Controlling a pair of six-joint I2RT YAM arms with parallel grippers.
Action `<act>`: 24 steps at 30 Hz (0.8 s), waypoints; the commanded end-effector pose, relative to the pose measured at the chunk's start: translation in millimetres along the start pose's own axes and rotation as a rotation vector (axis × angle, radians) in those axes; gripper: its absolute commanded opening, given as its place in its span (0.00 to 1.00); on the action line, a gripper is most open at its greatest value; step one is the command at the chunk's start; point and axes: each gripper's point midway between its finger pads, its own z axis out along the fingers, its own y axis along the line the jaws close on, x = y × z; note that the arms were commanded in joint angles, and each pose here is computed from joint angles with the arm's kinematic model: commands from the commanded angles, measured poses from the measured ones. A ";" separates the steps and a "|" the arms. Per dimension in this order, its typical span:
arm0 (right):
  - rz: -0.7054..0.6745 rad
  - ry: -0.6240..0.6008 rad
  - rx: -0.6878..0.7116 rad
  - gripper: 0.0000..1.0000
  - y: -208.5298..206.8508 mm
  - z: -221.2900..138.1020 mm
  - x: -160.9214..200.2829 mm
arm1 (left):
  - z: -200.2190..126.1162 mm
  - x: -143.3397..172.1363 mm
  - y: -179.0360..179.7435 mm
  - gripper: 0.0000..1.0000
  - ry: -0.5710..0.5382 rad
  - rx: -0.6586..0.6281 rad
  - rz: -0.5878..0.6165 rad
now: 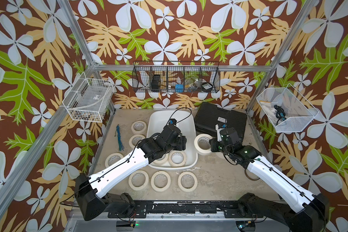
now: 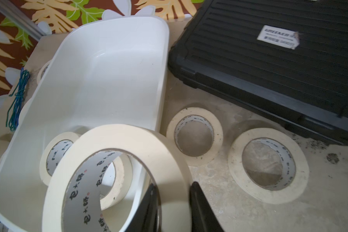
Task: Take out the art tape in the storage box
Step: Pick up the art tape from the storage box, then place the art tape at the center of the board.
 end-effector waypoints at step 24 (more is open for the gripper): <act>0.151 0.128 0.010 0.04 -42.0 43.1 104.1 | 16.6 3.6 6.5 0.70 0.008 -0.029 0.001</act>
